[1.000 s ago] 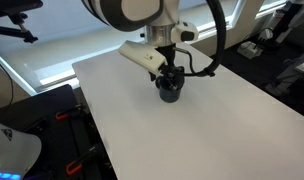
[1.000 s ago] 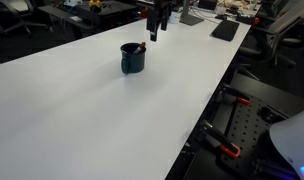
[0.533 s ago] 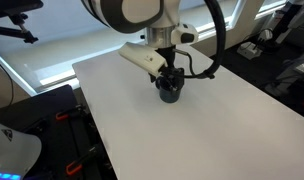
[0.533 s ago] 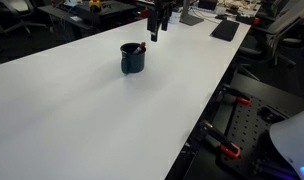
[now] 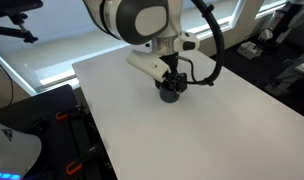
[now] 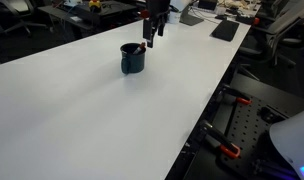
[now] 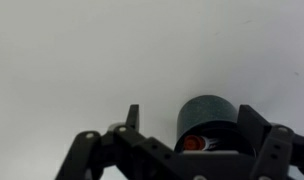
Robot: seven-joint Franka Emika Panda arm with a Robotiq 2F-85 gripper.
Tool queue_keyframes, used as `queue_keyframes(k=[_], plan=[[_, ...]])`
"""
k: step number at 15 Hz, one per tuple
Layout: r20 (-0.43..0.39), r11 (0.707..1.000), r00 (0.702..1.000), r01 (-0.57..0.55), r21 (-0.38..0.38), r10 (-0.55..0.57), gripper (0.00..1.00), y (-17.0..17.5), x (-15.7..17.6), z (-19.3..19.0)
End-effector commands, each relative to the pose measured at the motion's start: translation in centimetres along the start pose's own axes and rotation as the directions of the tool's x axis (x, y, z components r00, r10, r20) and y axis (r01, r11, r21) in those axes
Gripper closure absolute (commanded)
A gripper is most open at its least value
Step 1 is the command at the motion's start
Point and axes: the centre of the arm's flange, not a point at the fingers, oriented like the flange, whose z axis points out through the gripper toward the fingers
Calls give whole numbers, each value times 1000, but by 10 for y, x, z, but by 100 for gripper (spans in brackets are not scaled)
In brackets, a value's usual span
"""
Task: Remove the marker from the mug cup
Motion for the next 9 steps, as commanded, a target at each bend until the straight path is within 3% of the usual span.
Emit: queue_keyframes(k=[1, 4, 5, 9], plan=[[-48, 999, 998, -33, -17, 33, 0, 2, 24, 12], [-84, 999, 996, -43, -20, 41, 0, 5, 39, 10], [-55, 1000, 998, -20, -10, 19, 0, 5, 25, 9], [-66, 1000, 998, -26, -14, 25, 0, 7, 34, 10]])
